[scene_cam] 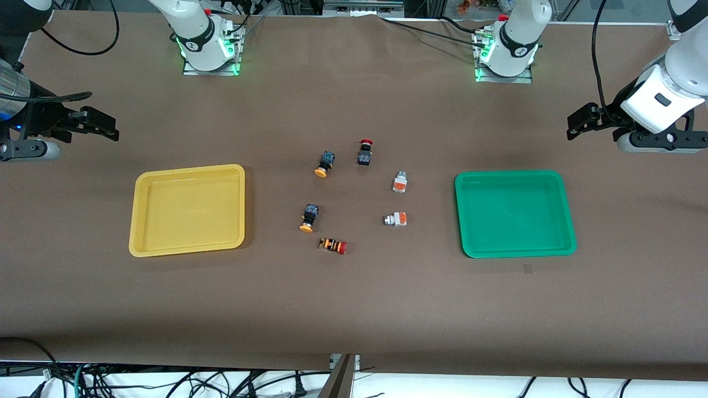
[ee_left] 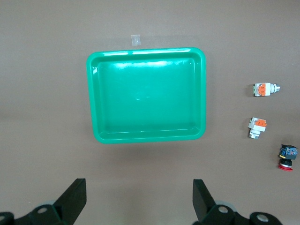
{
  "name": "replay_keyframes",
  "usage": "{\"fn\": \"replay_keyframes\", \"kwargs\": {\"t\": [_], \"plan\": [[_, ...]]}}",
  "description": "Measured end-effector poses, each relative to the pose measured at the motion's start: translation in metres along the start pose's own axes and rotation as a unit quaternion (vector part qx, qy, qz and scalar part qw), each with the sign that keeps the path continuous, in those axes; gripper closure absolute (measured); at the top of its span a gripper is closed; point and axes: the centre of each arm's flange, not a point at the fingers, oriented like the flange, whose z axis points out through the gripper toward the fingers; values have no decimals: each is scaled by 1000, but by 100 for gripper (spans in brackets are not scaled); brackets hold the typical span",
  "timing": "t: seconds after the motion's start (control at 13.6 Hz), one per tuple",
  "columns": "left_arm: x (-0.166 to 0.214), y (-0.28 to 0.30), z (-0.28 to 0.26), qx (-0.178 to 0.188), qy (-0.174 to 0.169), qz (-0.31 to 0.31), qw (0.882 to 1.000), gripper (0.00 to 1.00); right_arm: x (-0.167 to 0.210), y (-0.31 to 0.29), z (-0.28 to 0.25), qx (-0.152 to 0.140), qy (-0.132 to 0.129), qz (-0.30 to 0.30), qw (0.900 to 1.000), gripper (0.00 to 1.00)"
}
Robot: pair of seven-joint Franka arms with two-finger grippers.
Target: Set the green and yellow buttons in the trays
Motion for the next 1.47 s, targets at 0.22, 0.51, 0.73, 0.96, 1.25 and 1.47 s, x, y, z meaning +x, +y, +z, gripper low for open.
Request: {"fn": "replay_keyframes", "kwargs": {"t": [0.22,0.51,0.73,0.96,1.25,1.47], "plan": [[0,0,0,0,0,0,1000,0,0,0,0,0,0,0,1000,0],[0,0,0,0,0,0,1000,0,0,0,0,0,0,0,1000,0],[0,0,0,0,0,0,1000,0,0,0,0,0,0,0,1000,0],[0,0,0,0,0,0,1000,0,0,0,0,0,0,0,1000,0],[0,2,1,0,-1,2,1000,0,0,-1,0,1,0,-1,1000,0],[0,19,4,2,-4,7,1000,0,0,-13,0,5,1,-11,1000,0]]}}
